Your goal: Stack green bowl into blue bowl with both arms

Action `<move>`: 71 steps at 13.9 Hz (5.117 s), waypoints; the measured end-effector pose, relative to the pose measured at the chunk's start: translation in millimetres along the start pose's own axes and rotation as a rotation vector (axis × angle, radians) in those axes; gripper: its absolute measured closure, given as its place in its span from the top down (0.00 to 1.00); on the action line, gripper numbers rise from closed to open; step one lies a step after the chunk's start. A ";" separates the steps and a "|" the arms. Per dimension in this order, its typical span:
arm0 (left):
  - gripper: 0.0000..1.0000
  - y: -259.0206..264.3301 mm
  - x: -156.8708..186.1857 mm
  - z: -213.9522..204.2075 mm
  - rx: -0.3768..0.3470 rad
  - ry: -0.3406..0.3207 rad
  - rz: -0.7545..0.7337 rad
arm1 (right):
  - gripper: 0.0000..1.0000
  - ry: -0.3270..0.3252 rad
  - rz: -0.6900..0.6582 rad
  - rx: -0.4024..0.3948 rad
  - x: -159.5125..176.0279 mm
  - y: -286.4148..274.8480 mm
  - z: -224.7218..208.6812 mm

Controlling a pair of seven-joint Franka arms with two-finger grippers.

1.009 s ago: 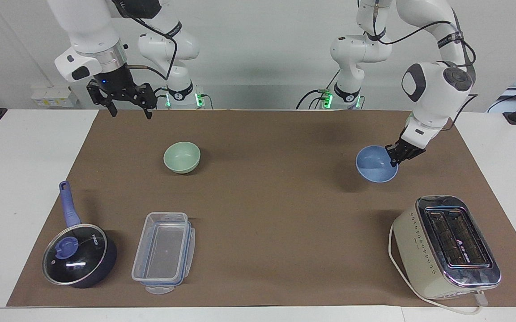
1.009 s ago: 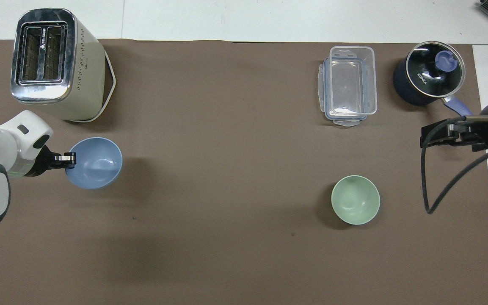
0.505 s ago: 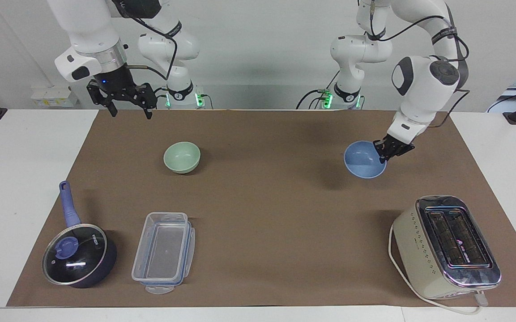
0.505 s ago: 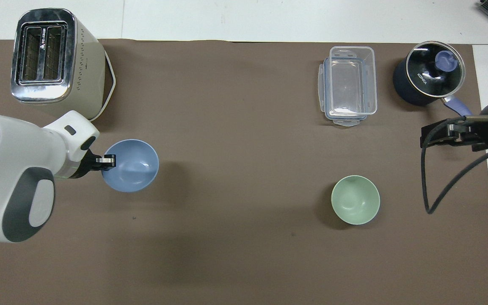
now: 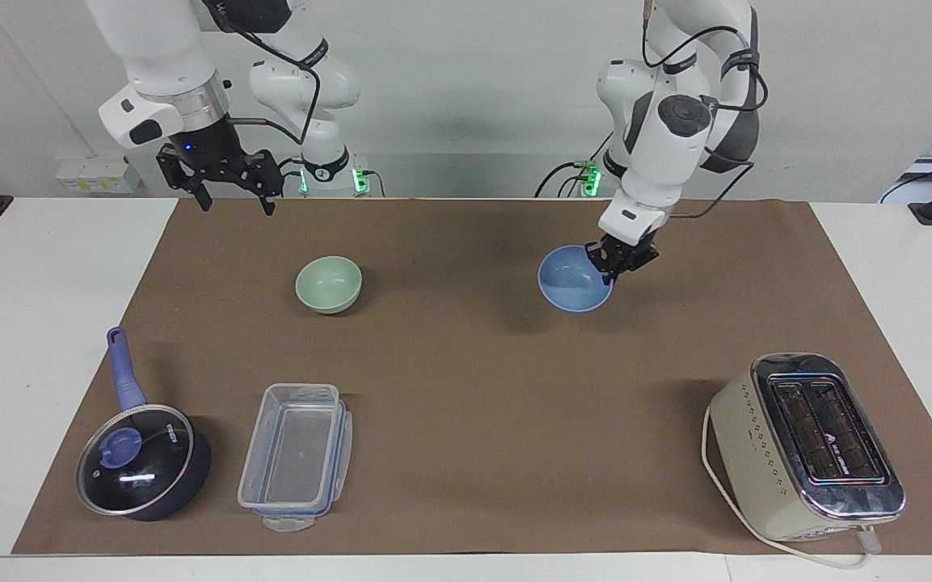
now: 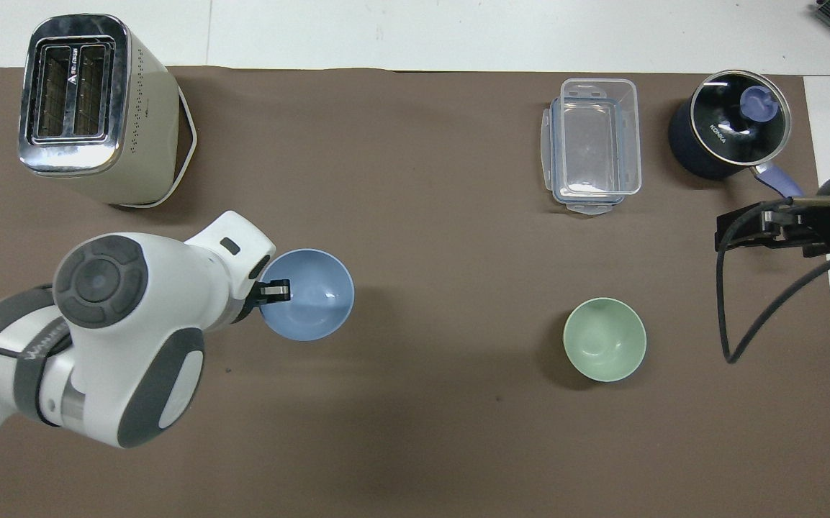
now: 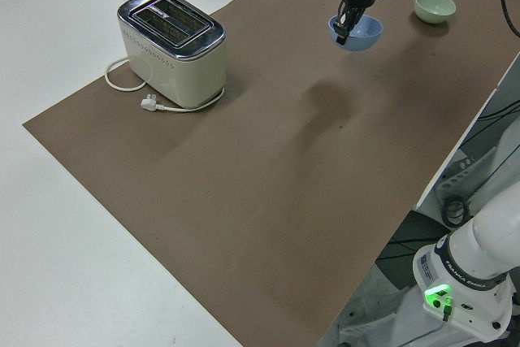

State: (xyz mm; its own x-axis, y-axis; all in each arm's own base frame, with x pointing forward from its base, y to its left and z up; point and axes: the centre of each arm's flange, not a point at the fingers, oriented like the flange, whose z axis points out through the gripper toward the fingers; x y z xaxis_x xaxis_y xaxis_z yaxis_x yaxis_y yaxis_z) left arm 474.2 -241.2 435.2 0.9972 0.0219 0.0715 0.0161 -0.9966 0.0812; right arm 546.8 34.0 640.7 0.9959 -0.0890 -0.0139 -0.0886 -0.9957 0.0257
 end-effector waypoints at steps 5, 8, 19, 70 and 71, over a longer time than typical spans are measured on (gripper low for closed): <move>0.05 63.0 -56.5 51.3 -0.032 0.025 0.033 | 1.00 0.000 0.000 0.000 0.0 0.2 0.0; 0.05 79.3 -74.9 83.0 -0.050 0.044 0.066 | 1.00 0.000 0.001 0.000 0.1 0.5 0.0; 1.00 27.9 13.2 30.1 -0.003 0.003 0.074 | 1.00 -0.001 0.002 0.000 0.1 1.0 0.4; 1.00 -239.6 108.4 -201.7 0.036 -0.061 0.033 | 0.04 -0.060 -0.042 0.081 -82.2 -71.3 244.0; 1.00 -239.6 108.4 -201.7 0.036 -0.061 0.033 | 0.04 -0.048 -0.036 0.085 -85.2 -92.5 233.1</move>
State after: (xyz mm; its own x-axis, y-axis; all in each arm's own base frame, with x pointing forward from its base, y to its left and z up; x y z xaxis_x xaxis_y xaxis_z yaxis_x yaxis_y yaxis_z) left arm 563.7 16.1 624.0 0.9998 -0.0152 0.0128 -0.0158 -0.9989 0.0439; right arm 466.3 128.1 406.5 0.9968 -0.0521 -0.0613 -0.0558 -0.9966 -0.0608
